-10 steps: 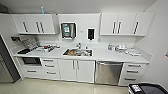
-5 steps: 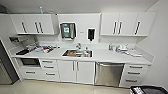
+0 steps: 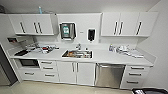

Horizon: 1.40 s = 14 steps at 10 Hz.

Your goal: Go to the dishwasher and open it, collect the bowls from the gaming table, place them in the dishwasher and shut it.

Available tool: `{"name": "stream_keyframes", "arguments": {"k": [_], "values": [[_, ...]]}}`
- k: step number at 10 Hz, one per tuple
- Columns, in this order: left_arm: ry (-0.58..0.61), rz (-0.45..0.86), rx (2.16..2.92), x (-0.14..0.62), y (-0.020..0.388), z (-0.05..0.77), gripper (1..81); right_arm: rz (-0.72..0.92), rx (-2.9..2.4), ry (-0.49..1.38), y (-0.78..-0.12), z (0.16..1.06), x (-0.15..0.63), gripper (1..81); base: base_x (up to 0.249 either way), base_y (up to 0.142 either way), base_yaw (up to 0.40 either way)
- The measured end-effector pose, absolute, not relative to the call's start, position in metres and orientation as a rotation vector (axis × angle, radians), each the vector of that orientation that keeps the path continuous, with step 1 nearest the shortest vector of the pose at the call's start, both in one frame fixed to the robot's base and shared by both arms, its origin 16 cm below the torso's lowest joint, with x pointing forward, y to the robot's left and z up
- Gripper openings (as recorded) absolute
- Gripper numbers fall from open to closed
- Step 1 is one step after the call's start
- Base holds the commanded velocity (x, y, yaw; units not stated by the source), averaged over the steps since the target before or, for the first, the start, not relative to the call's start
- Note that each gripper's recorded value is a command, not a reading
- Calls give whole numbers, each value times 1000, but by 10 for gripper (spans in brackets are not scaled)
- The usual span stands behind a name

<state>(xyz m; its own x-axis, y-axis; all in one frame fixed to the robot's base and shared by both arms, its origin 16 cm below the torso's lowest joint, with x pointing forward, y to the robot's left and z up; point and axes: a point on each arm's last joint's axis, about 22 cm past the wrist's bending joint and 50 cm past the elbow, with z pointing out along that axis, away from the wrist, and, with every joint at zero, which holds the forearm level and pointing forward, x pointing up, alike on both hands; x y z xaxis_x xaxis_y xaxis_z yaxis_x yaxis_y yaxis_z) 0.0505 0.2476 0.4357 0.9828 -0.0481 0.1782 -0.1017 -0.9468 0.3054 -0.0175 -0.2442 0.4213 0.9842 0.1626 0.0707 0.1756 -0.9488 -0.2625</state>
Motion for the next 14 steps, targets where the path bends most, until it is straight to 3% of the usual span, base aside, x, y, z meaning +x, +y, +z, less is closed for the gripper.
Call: {"name": "stream_keyframes", "arguments": {"k": [14], "values": [[-107, 234, 2807, 44, 244, 435, 811, -67, -2830, -243, -224, 422, -24, 811, 102, 0, 0]]}}
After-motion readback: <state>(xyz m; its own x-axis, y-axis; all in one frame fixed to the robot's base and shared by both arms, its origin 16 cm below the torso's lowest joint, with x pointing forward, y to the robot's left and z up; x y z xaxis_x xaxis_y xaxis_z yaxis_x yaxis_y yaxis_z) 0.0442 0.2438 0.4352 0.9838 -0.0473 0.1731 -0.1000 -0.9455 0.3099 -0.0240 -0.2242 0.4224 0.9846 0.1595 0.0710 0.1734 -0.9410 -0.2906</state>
